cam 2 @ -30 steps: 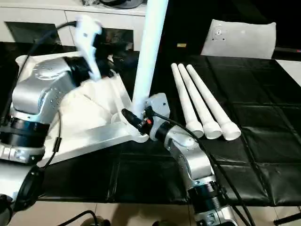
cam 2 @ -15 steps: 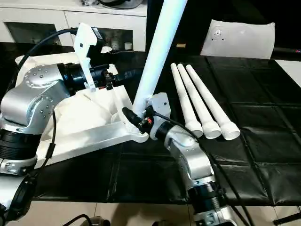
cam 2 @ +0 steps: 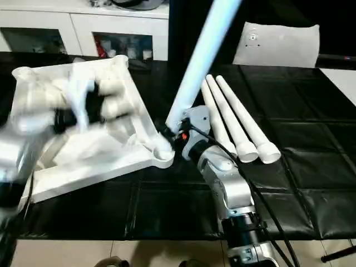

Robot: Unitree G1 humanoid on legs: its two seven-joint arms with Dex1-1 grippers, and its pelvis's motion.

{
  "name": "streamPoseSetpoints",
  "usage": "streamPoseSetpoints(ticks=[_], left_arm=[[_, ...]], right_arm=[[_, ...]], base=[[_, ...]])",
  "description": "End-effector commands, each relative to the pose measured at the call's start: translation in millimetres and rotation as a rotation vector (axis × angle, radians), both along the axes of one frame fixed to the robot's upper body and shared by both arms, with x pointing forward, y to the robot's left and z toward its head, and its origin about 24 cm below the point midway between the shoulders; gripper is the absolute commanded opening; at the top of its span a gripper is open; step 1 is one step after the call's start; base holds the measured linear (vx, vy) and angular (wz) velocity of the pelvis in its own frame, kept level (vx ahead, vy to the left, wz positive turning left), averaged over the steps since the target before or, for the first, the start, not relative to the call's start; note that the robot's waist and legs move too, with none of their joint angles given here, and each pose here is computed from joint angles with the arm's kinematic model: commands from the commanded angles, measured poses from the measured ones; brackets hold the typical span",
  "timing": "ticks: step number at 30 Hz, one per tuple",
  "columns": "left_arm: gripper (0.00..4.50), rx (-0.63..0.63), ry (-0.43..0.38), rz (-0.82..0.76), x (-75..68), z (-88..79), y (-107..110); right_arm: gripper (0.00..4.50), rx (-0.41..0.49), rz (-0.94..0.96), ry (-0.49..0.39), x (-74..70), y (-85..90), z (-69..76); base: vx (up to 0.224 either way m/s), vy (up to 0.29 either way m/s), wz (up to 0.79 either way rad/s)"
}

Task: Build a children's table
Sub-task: Insert table leg to table base

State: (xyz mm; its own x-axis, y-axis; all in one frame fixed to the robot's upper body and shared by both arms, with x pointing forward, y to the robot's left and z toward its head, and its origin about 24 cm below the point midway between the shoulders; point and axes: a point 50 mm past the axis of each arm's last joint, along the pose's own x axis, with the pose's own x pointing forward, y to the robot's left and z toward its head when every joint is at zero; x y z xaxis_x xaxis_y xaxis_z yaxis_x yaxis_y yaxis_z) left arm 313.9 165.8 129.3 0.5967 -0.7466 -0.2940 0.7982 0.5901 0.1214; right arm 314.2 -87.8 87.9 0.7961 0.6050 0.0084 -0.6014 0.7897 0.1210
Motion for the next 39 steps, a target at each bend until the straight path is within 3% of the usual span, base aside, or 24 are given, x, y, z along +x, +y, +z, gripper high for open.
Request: streamPoseSetpoints(ticks=[1, 5, 8, 13, 24, 39], left_arm=[[4.11, 0.034, 0.016, -0.094, -9.5, -7.9, -13.5], [4.08, 0.019, 0.072, -0.142, -18.4, -25.7, -22.9], [3.73, 0.036, 0.105, -0.171, -19.7, -42.5, -26.8], [3.36, 0.118, 0.131, -0.167, -15.6, -54.7, -19.9], [2.51, 0.142, 0.218, -0.132, -16.0, -66.9, -7.7], [1.15, 0.172, 0.237, -0.132, -17.0, -67.9, -1.8]], right_arm=[[1.88, -0.004, -0.016, 0.023, 3.5, -6.1, 1.7], [1.88, 0.032, 0.029, 0.058, 2.0, -7.2, 3.2], [1.88, 0.026, 0.082, 0.043, -3.8, -4.9, 1.6], [1.88, 0.025, 0.122, 0.045, -7.3, -2.6, 2.4], [1.88, -0.005, 0.149, 0.055, -11.7, -4.7, -0.3], [1.88, -0.050, 0.172, 0.057, -8.2, 2.0, -0.7]], base=[[0.000, 0.000, 0.00], [0.000, 0.000, 0.00], [0.000, 0.000, 0.00], [0.000, 0.000, 0.00], [0.000, 0.000, 0.00], [0.000, 0.000, 0.00]])
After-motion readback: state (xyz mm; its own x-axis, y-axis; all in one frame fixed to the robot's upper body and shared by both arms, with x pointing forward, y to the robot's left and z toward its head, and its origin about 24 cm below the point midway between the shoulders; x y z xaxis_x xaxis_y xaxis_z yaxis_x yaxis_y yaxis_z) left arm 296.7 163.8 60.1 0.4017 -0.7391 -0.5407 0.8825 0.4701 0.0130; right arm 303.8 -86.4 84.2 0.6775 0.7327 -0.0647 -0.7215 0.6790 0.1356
